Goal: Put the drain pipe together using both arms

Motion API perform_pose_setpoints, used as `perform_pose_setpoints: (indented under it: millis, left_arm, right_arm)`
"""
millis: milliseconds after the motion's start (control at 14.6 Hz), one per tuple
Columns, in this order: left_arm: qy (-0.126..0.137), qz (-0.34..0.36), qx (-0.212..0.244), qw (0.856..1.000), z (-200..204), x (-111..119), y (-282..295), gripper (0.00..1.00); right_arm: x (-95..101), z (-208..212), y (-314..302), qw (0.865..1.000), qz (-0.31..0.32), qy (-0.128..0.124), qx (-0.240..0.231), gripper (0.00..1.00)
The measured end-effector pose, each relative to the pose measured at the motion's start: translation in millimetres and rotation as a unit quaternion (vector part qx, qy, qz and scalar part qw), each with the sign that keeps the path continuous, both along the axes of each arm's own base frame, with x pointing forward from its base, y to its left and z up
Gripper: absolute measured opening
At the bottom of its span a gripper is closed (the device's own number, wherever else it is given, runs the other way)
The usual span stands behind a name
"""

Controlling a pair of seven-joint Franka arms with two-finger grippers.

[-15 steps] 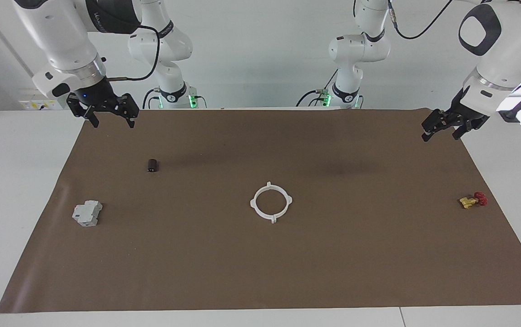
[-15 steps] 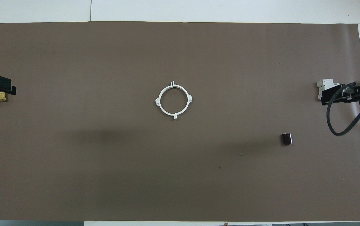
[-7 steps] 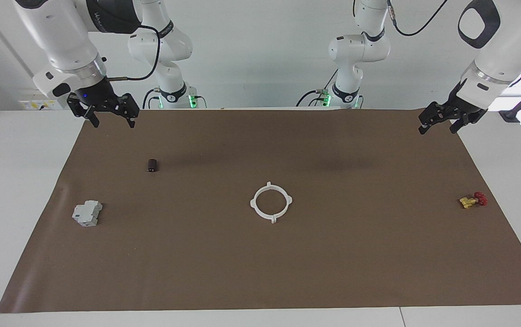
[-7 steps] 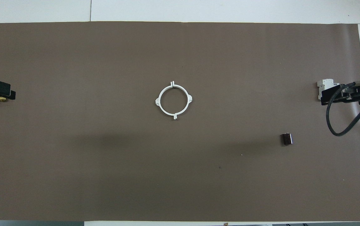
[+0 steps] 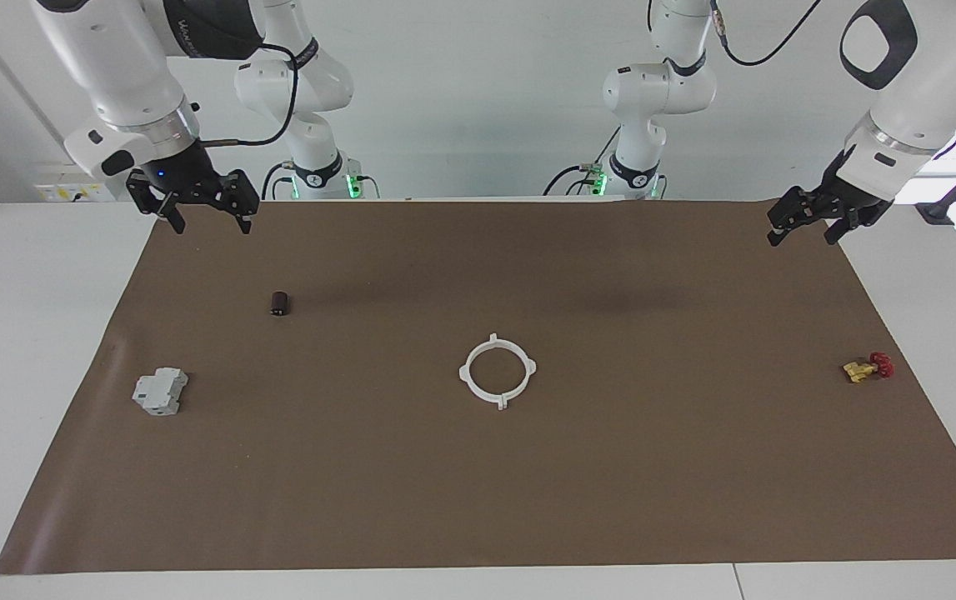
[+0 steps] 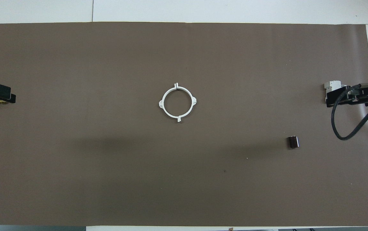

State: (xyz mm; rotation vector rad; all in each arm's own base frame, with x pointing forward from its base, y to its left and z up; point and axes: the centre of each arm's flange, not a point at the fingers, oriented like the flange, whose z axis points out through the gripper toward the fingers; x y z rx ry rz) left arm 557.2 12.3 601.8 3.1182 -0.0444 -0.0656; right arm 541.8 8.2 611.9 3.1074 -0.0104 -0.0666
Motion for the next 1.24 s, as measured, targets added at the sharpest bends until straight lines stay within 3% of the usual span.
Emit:
perform_pose_setpoints:
  millis: [1235]
  left_arm:
    - [0.005, -0.009, 0.007, 1.0, 0.5, -2.0, -3.9, 1.0]
  right_arm:
    - [0.1, 0.6, -1.0, 1.0, -0.001, -0.001, 0.0, 1.0]
